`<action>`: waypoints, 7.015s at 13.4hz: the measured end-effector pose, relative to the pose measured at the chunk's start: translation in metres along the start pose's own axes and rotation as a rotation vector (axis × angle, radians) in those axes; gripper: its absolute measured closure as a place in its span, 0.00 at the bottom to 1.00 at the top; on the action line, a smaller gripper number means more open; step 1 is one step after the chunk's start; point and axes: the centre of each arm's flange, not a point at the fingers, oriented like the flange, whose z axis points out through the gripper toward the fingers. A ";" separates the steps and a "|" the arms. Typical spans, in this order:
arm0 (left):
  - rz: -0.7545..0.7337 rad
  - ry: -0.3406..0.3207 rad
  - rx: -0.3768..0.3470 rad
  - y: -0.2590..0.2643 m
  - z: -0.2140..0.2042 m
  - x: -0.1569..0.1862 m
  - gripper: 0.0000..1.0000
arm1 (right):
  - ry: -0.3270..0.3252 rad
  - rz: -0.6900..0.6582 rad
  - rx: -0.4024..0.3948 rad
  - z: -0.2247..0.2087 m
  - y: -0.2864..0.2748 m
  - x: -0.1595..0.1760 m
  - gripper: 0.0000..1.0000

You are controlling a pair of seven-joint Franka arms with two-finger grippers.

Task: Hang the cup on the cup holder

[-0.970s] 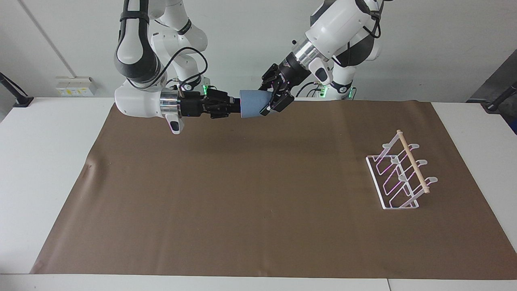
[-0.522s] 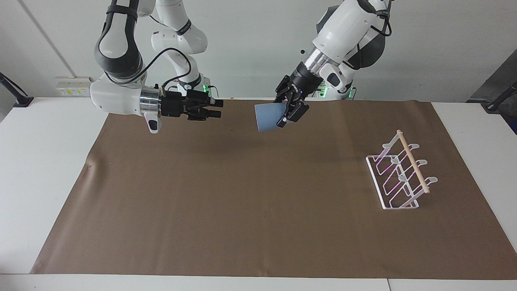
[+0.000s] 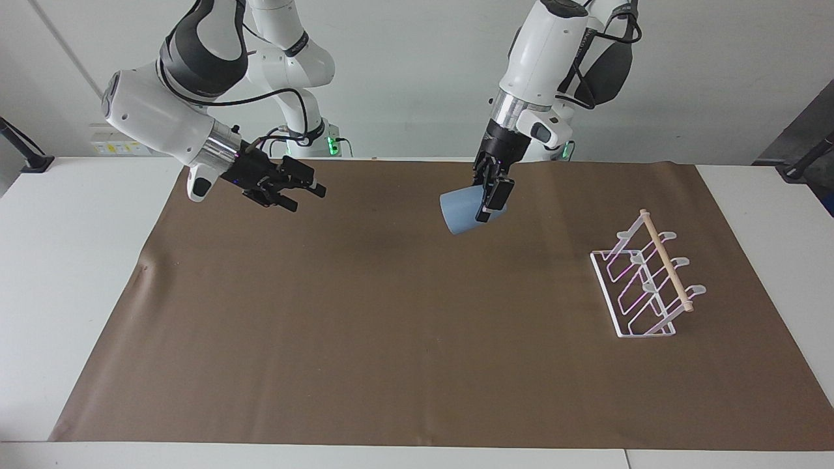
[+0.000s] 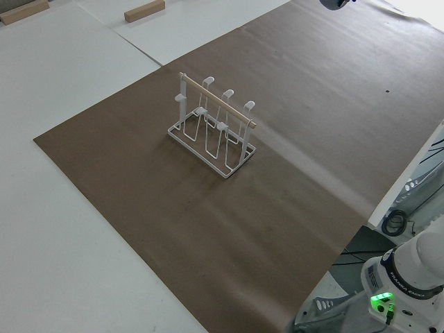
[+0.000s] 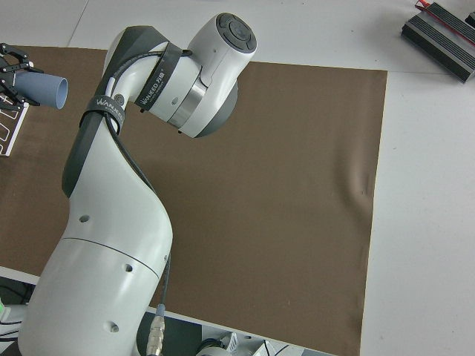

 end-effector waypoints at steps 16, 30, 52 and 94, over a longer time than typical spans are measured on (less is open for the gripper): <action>0.330 0.608 0.042 0.027 0.037 0.170 0.21 | 0.150 -0.009 -0.513 -0.113 0.056 0.004 0.00; 0.360 0.699 0.070 0.046 0.078 0.245 0.21 | 0.140 0.100 -0.529 -0.138 0.031 -0.020 0.00; 0.453 0.737 0.153 0.037 0.139 0.251 0.10 | 0.206 0.052 -0.533 -0.137 0.014 -0.013 0.00; 1.593 -0.110 0.323 0.037 -0.144 0.266 0.00 | 0.132 0.052 -0.614 -0.144 -0.010 -0.029 0.00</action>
